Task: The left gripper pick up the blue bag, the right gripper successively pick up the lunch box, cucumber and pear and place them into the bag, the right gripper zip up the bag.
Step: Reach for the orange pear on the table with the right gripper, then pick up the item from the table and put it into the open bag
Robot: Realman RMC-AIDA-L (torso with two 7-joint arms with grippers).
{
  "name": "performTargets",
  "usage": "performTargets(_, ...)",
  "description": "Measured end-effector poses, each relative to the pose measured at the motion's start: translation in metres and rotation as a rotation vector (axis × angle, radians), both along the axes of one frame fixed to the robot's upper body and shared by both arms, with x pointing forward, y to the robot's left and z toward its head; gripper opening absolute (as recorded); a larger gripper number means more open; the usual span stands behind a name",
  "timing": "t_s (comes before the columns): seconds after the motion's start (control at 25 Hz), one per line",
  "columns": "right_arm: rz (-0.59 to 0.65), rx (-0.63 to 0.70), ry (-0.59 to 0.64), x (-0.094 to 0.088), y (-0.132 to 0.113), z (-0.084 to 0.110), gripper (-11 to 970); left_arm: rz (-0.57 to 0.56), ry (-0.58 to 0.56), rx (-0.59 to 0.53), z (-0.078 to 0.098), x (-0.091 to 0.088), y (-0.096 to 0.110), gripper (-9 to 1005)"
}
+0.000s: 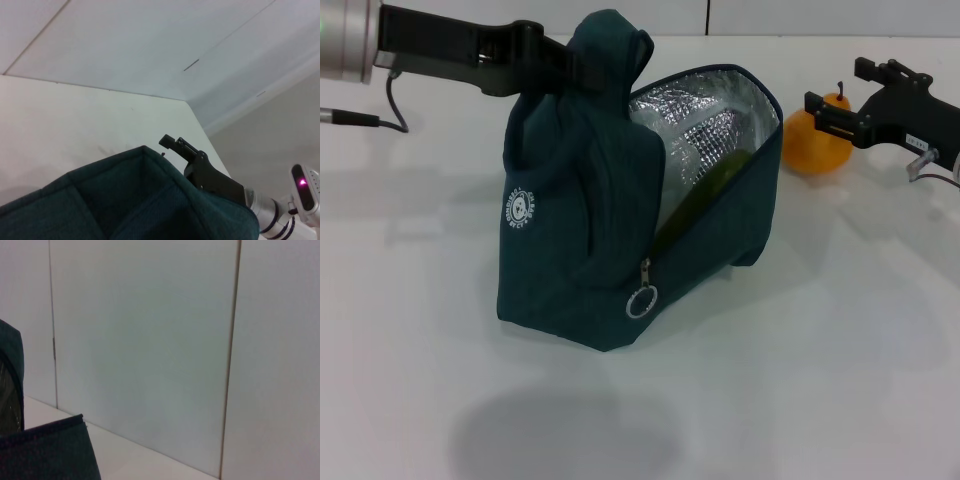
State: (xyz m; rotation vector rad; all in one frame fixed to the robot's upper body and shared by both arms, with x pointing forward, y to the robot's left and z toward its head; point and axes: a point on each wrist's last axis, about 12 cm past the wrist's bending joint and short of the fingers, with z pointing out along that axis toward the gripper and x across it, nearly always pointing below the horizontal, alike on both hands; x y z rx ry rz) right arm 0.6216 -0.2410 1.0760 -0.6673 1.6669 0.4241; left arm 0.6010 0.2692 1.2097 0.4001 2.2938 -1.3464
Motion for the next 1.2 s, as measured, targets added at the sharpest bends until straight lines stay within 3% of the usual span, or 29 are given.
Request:
performTargets(0.08,0.000,0.000,0.000,0.0001,0.0000,0.0001,884,0.002,-0.002,0.001,0.0002,0.0004,0.0003,40)
performTargets(0.32,0.011,-0.006,-0.001,0.0004,0.0023,0.0004,709,0.005,-0.006,0.003,-0.0001,0.0004,0.0013,41)
performTargets(1.04,-0.010,0.008,0.002,-0.0004,-0.0012,-0.0005,63,0.005,-0.007,0.004,0.0000,0.0003,0.0018,40)
performTargets(1.2,-0.015,0.012,-0.002,0.0000,-0.0019,0.0004,36,0.006,-0.004,0.003,-0.0008,-0.0003,0.0023,40)
